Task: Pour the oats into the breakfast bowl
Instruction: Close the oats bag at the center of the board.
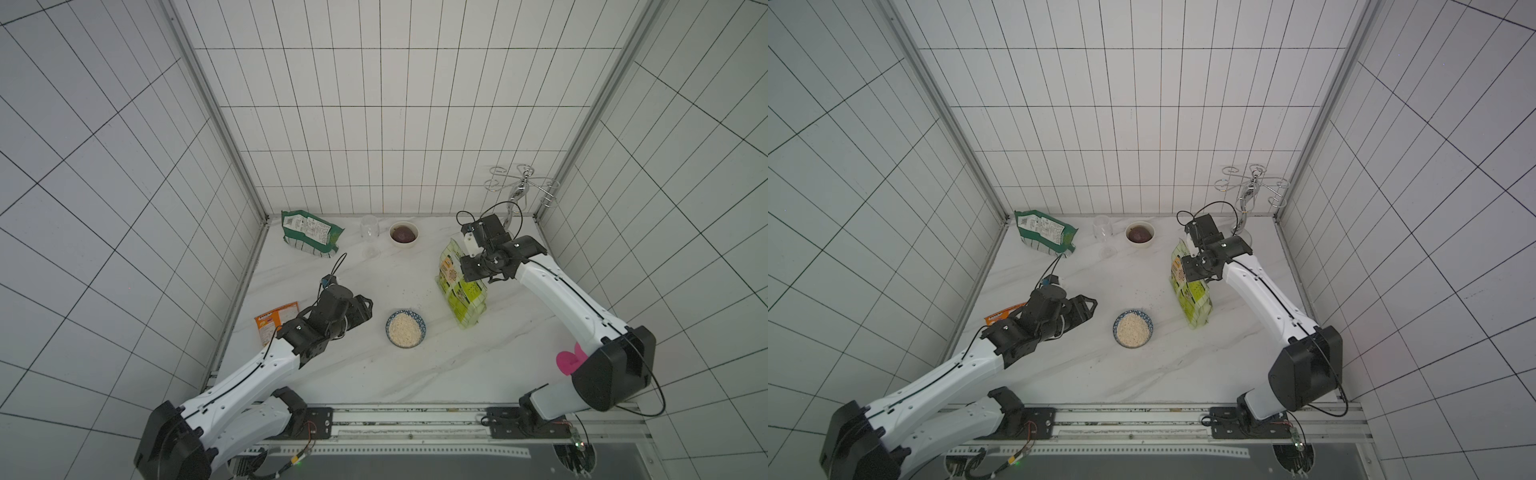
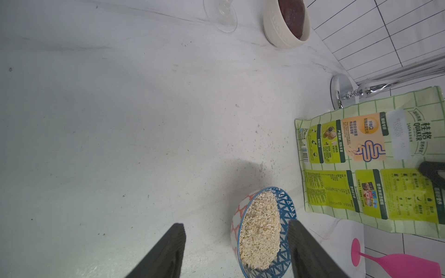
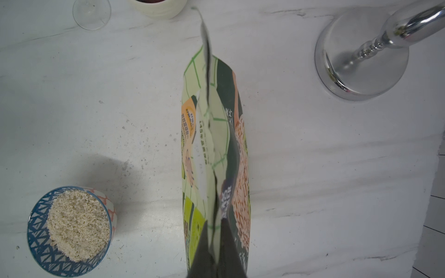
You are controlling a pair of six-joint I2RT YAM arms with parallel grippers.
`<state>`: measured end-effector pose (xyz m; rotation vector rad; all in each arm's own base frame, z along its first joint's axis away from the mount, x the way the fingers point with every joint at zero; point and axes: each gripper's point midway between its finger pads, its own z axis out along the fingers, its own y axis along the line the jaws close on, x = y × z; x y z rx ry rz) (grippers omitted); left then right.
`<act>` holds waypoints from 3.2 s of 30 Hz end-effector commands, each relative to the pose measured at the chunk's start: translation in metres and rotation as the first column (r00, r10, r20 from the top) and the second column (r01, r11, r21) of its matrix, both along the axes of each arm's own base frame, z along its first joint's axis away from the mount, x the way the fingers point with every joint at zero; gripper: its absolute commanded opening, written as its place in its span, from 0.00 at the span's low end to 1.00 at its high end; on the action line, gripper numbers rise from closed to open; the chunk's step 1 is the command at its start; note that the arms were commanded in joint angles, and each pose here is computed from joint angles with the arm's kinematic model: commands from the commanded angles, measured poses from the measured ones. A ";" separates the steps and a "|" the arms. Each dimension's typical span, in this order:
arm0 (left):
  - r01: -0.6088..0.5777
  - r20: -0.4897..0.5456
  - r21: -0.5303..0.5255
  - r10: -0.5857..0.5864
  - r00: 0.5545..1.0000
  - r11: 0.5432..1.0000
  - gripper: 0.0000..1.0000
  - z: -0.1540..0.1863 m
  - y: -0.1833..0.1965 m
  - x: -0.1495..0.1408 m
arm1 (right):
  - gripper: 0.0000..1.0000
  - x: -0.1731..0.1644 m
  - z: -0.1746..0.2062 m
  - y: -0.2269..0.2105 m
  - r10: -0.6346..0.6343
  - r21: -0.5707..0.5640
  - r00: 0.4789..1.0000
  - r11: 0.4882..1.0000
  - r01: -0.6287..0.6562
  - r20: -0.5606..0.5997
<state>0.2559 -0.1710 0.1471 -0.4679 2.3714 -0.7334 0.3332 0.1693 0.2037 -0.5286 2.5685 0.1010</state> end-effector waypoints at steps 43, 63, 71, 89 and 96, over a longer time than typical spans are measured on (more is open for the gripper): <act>-0.059 0.284 0.136 0.018 0.959 0.989 0.99 0.067 0.036 0.014 | 0.02 0.030 0.005 0.010 -0.005 0.082 0.999 0.997 0.001 0.046; -0.084 0.322 0.144 0.033 0.946 0.986 0.99 0.072 0.044 0.013 | 0.00 0.058 -0.002 0.018 -0.009 0.092 0.998 0.996 0.004 0.057; -0.083 0.324 0.147 0.031 0.946 0.986 0.99 0.072 0.045 0.014 | 0.29 0.039 0.008 0.013 -0.015 0.108 1.000 0.994 0.013 0.023; -0.129 0.346 0.138 0.074 0.935 0.982 0.99 0.075 0.060 0.025 | 0.02 0.007 -0.007 0.001 0.005 0.078 1.000 0.997 -0.003 -0.021; -0.133 0.354 0.149 0.073 0.933 0.980 0.99 0.076 0.064 0.028 | 0.00 0.003 0.002 -0.003 -0.010 0.094 1.000 0.996 0.007 0.022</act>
